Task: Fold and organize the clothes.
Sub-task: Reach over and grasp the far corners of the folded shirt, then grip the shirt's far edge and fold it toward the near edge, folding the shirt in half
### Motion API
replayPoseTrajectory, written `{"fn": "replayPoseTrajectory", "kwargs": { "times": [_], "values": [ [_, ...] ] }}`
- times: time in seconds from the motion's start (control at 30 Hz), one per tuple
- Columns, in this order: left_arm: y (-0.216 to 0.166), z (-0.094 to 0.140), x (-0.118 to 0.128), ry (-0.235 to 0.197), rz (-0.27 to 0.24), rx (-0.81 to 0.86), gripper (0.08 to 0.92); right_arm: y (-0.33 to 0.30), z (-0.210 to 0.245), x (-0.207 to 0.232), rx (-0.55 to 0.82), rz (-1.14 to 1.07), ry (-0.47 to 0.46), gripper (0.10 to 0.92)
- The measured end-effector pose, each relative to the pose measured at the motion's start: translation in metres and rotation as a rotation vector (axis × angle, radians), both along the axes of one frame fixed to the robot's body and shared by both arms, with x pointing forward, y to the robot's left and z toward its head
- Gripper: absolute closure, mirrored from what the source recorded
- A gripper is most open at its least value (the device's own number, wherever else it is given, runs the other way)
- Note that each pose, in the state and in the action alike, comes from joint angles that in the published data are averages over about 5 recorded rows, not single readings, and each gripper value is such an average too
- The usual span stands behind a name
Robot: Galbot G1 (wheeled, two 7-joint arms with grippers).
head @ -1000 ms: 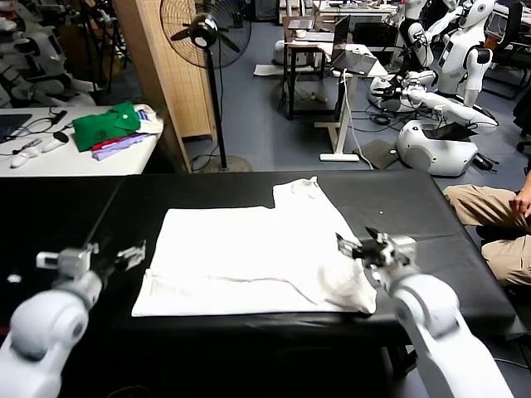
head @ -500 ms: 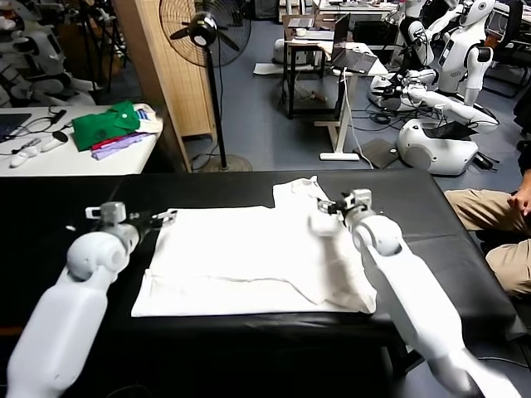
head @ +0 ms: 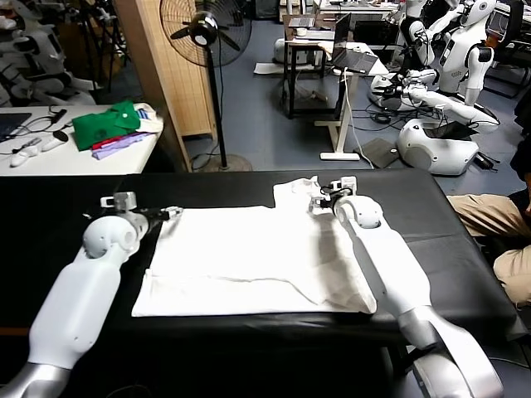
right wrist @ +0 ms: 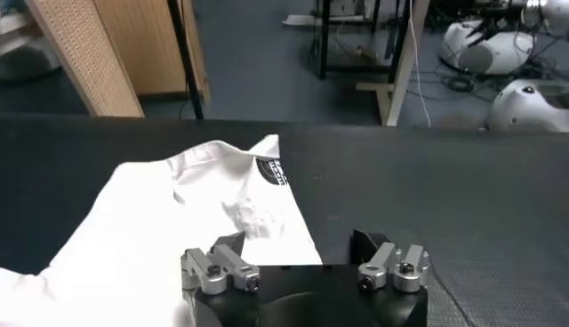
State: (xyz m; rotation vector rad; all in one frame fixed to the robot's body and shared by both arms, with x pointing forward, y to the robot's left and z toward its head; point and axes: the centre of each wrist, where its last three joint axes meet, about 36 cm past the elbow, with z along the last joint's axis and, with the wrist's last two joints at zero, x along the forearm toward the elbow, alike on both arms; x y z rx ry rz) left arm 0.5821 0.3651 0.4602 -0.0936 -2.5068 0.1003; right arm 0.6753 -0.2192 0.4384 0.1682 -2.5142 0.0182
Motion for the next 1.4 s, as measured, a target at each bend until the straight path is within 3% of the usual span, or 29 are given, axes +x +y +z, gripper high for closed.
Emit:
{"fn": "replayPoseTrajectory", "kwargs": {
  "times": [0.13, 0.37, 0.47, 0.63, 0.73, 1.0, 1.4],
  "values": [
    [-0.001, -0.006, 0.005, 0.014, -0.011, -0.004, 0.324, 0.001, 0.000, 0.002, 0.001, 0.000, 0.002, 0.293],
    [-0.010, -0.016, 0.014, 0.033, -0.009, 0.036, 0.698, 0.002, 0.000, 0.001, 0.004, 0.001, 0.001, 0.448],
    [-0.012, -0.020, 0.017, 0.039, 0.007, 0.050, 0.793, 0.003, -0.001, 0.000, 0.006, 0.004, 0.000, 0.536],
    [-0.011, -0.022, 0.018, 0.045, 0.015, 0.046, 0.854, 0.004, -0.002, -0.003, 0.010, 0.008, -0.015, 0.781],
    [-0.012, -0.022, 0.017, 0.042, 0.014, 0.043, 0.871, 0.003, -0.002, -0.007, 0.013, 0.010, -0.047, 0.884],
    [-0.009, -0.014, 0.004, 0.015, 0.018, 0.051, 0.873, -0.005, 0.009, -0.028, 0.049, 0.040, -0.177, 0.901],
    [-0.016, 0.023, -0.052, -0.108, -0.020, 0.088, 0.873, -0.049, 0.030, -0.114, 0.160, 0.118, -0.258, 0.901]
  ]
}}
